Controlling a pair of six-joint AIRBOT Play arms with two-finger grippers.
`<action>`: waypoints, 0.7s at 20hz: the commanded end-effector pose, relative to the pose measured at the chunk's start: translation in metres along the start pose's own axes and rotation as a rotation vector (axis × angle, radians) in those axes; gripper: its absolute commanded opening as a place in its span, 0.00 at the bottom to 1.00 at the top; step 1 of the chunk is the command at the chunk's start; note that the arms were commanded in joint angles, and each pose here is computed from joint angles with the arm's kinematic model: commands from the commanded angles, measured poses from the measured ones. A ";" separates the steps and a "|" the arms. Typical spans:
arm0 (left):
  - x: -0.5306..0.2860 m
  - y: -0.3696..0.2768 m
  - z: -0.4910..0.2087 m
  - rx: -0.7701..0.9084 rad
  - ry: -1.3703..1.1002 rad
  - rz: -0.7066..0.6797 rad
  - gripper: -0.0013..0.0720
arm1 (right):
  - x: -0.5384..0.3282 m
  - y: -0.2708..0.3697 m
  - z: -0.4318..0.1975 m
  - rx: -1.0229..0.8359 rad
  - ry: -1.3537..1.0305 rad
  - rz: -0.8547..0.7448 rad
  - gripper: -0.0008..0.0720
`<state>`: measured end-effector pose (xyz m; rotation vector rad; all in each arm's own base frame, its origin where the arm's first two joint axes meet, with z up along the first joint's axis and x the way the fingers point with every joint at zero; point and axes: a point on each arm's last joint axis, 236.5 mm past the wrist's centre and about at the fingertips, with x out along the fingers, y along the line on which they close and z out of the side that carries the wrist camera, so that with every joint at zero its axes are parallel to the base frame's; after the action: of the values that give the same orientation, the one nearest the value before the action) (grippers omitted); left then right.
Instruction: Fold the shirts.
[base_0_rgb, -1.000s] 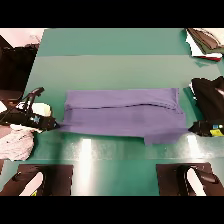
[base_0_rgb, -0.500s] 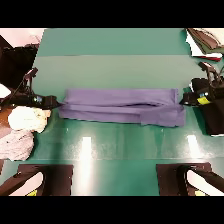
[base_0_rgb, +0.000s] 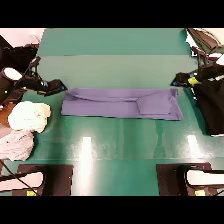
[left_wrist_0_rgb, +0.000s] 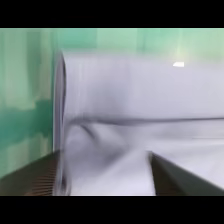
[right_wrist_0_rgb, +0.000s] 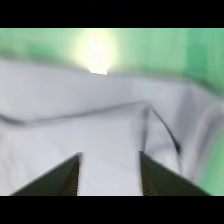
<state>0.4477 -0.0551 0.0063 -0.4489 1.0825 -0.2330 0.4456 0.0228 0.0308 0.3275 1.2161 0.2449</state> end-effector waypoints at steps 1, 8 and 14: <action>-0.005 -0.009 0.037 -0.044 -0.086 -0.020 0.93 | 0.008 0.010 0.033 0.086 -0.068 0.115 0.61; -0.018 -0.029 -0.018 0.043 0.169 -0.085 0.04 | -0.008 -0.051 -0.051 0.175 0.190 0.162 0.61; -0.012 -0.053 -0.036 0.091 0.230 -0.115 0.05 | 0.016 -0.105 -0.106 0.310 0.223 0.176 0.96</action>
<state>0.4204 -0.0902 0.0265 -0.4372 1.2376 -0.3964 0.3693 -0.0459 -0.0343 0.6550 1.4421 0.2575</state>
